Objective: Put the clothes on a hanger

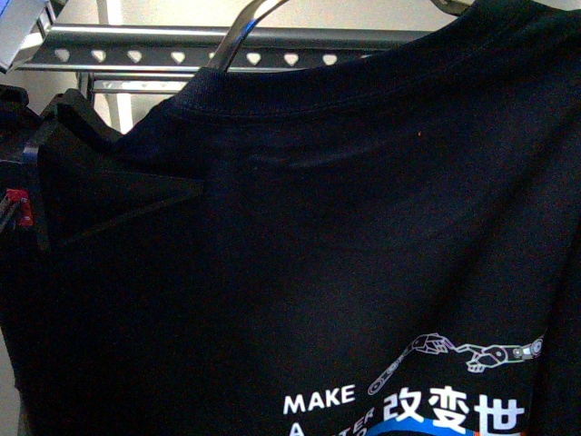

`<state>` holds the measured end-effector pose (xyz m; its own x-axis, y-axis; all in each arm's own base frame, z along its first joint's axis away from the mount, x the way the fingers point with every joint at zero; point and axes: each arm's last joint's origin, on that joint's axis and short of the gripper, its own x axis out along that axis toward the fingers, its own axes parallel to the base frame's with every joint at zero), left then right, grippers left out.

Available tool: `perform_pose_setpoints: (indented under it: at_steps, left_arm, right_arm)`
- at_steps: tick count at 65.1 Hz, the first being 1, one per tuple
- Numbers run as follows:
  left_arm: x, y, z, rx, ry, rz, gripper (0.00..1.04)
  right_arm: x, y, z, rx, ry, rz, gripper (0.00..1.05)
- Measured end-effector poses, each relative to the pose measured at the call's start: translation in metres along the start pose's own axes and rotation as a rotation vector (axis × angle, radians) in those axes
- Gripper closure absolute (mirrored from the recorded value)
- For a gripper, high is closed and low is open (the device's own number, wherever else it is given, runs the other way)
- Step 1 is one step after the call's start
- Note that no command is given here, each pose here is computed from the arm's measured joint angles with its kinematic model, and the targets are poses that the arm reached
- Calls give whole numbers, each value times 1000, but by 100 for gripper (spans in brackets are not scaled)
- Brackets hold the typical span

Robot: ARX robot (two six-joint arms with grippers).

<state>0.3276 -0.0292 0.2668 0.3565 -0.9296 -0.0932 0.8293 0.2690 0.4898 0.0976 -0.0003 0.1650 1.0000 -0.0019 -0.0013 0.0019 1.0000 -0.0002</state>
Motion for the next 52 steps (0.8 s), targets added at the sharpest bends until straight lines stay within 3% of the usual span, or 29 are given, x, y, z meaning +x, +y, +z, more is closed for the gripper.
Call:
perform_pose_setpoints:
  at_steps: [25, 27, 29, 33, 45, 52]
  left_arm:
    - [0, 0, 0, -1, 2, 2, 98]
    - [0, 0, 0, -1, 2, 2, 98]
    - [0, 0, 0, -1, 2, 2, 98]
    - [0, 0, 0, -3, 4, 4, 98]
    - [0, 0, 0, -4, 4, 4, 98]
    - [0, 0, 0, -4, 5, 5, 98]
  right_arm:
    - [0, 0, 0, 0, 0, 0, 7]
    - [0, 0, 0, 9, 13, 31, 7]
    - [2, -2, 1, 41, 50, 144, 7]
    - [10, -15, 21, 61, 53, 295, 7]
    - [49, -63, 93, -106, -7, 498, 7]
    - [75, -78, 116, -178, 15, 584, 7]
